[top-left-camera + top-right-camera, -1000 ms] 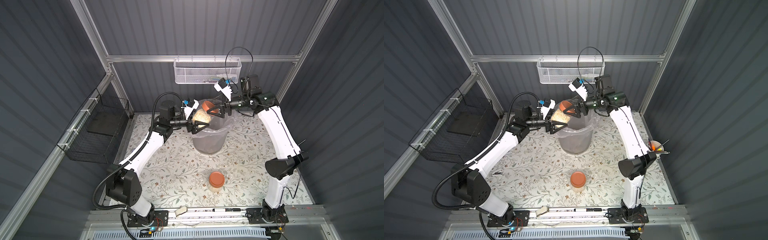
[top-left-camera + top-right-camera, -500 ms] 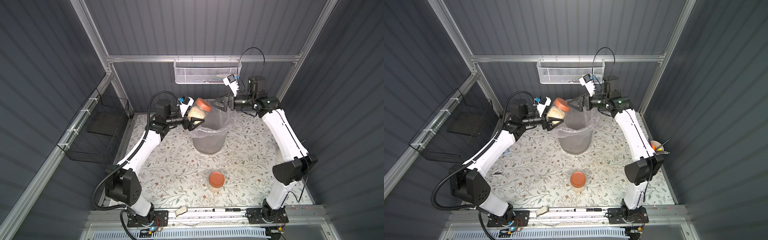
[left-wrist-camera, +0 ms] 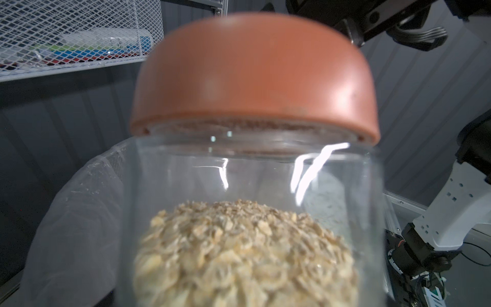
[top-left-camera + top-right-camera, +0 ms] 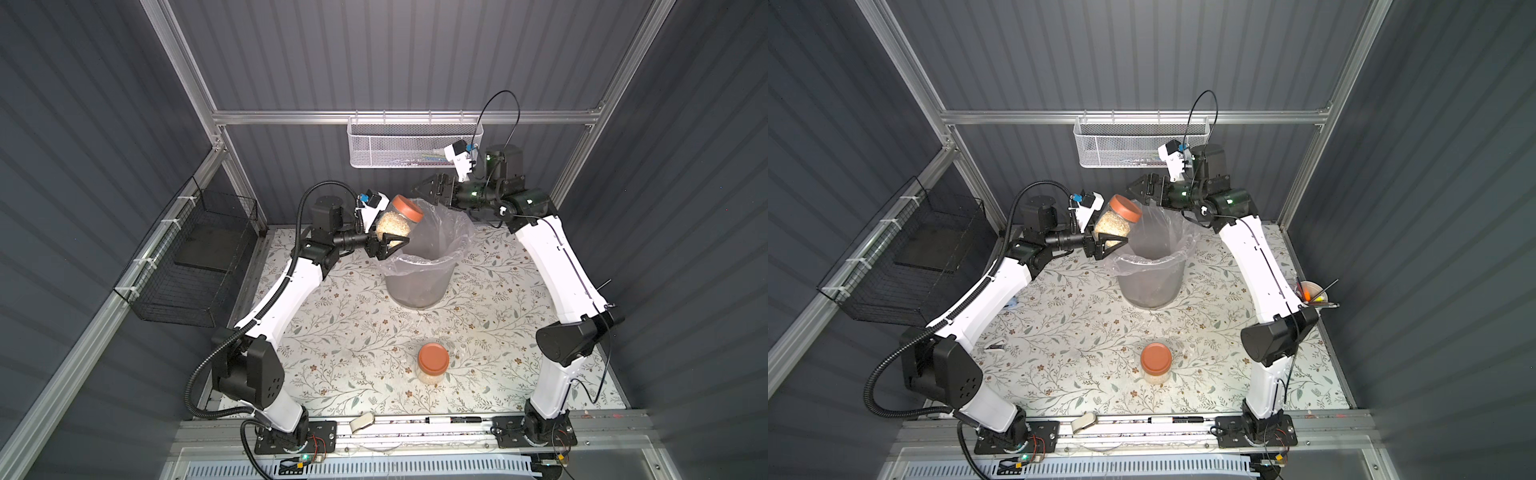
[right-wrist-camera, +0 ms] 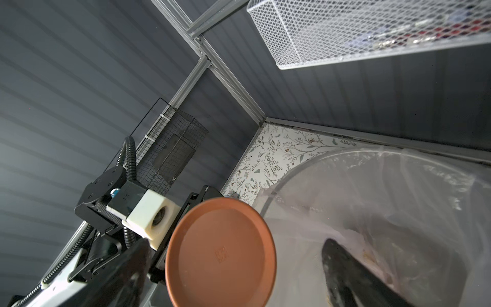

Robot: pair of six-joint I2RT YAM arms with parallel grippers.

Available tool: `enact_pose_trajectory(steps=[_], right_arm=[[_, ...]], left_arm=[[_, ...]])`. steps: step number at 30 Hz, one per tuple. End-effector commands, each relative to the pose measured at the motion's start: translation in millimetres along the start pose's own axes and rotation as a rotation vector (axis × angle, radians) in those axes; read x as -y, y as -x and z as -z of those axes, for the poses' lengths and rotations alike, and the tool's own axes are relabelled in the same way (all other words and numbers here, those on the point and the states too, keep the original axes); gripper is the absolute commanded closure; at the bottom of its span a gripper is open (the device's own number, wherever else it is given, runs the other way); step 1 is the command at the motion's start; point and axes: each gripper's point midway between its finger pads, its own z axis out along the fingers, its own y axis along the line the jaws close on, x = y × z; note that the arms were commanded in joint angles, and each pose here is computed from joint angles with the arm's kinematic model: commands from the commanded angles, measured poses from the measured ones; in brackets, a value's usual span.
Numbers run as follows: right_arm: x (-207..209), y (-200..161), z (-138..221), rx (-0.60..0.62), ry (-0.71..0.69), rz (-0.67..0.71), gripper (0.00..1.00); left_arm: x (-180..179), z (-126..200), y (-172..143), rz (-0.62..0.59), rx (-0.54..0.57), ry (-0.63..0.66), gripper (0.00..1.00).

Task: Empty expired oatmeal from jars
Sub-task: Unscrew the lid from the jar.

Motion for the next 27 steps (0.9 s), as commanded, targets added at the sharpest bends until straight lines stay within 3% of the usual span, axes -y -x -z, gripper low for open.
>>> enact_pose_trajectory(steps=[1,7,16,23,27], right_arm=[[-3,-7,-7,-0.004,-0.032,-0.031,0.01],[3,-20,-17,-0.038,-0.068,-0.020,0.01],[-21,-40,-22,-0.089,-0.072,0.082,0.01],[-38,-48,-17,-0.078,-0.059,0.107,0.16],[-48,-48,-9,-0.061,-0.042,0.116,0.10]], left_arm=[[10,6,40,-0.121,0.081,-0.013,1.00],[14,7,45,-0.128,0.098,-0.030,1.00],[39,26,58,-0.163,0.127,-0.053,1.00],[64,43,52,-0.158,0.102,-0.081,1.00],[74,50,41,-0.136,0.077,-0.086,1.00]])
